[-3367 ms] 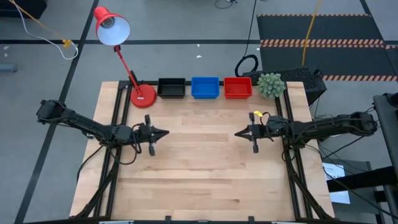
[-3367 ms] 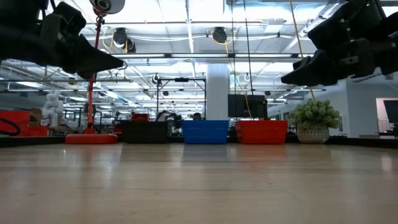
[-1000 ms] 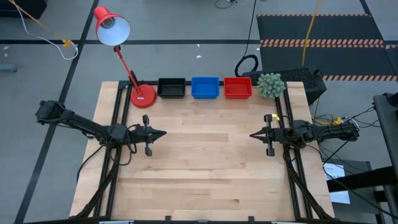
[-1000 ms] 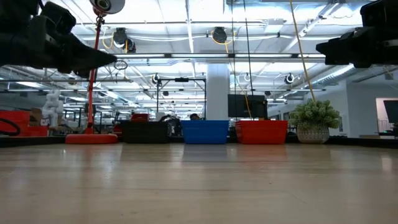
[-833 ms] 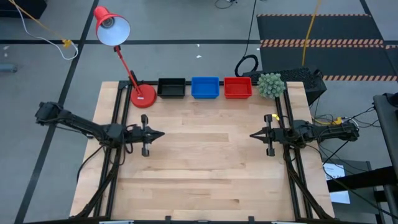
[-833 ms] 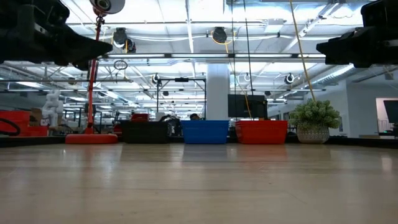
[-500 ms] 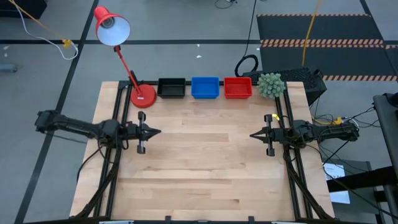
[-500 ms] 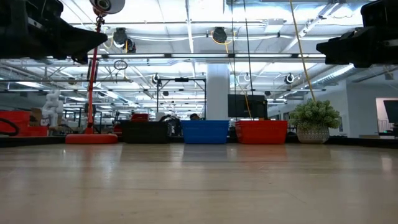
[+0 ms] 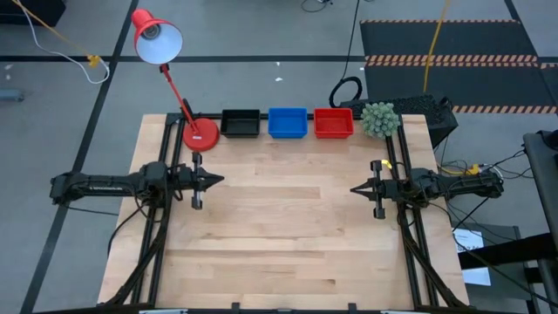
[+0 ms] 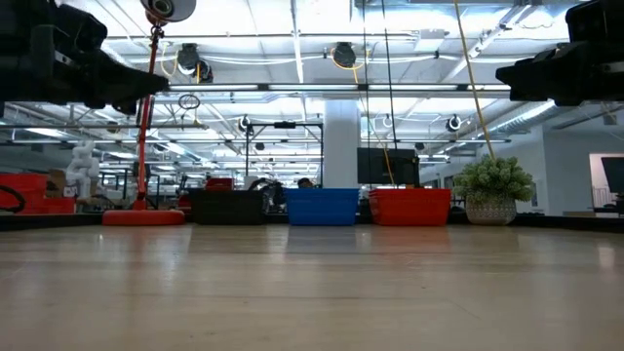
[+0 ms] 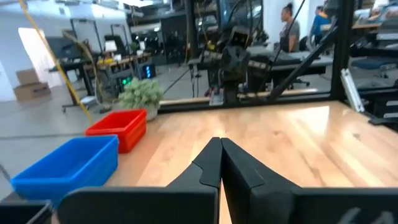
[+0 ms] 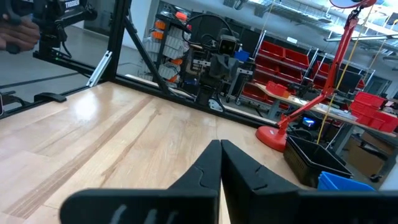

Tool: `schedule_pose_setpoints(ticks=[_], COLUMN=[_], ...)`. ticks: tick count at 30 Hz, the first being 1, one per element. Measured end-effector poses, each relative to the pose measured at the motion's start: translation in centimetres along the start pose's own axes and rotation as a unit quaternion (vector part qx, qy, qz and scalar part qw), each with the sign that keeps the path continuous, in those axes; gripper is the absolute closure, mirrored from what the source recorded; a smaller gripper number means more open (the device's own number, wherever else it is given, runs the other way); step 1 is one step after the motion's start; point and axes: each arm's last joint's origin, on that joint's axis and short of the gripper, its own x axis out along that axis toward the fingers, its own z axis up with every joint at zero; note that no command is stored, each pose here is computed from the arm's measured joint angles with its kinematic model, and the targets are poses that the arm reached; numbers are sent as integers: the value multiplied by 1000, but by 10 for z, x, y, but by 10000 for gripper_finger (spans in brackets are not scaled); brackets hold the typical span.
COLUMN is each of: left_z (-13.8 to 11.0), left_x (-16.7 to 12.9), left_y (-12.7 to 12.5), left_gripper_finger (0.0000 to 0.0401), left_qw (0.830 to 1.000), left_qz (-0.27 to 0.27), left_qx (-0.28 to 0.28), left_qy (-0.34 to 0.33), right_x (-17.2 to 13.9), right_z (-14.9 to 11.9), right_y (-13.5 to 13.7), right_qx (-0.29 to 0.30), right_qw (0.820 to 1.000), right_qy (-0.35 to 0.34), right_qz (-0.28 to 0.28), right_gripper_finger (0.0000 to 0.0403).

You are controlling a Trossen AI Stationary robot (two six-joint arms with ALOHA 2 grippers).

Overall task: Stack baskets by color
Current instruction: Return to Home Position

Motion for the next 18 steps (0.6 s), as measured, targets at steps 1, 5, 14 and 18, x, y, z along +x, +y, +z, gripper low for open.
schedule_pose_setpoints(ticks=[1, 5, 14, 18], left_z=[-1, -4, -6, -7], left_x=[-1, -3, -9, -14], left_y=[1, 1, 1, 2], left_gripper_finger=[396, 397, 398, 398], left_qw=[1000, 1000, 999, 999], left_qz=[3, 6, 7, 24], left_qx=[-2, -11, -12, -8], left_qy=[6, 21, 32, 32], right_x=[0, 0, 0, 0], right_z=[0, 0, 0, 0], right_y=[0, 0, 0, 0], right_qx=[0, 0, 0, 0], right_qw=[1000, 1000, 1000, 1000], right_qy=[0, 0, 0, 0], right_qz=[0, 0, 0, 0], right_gripper_finger=[403, 403, 403, 403])
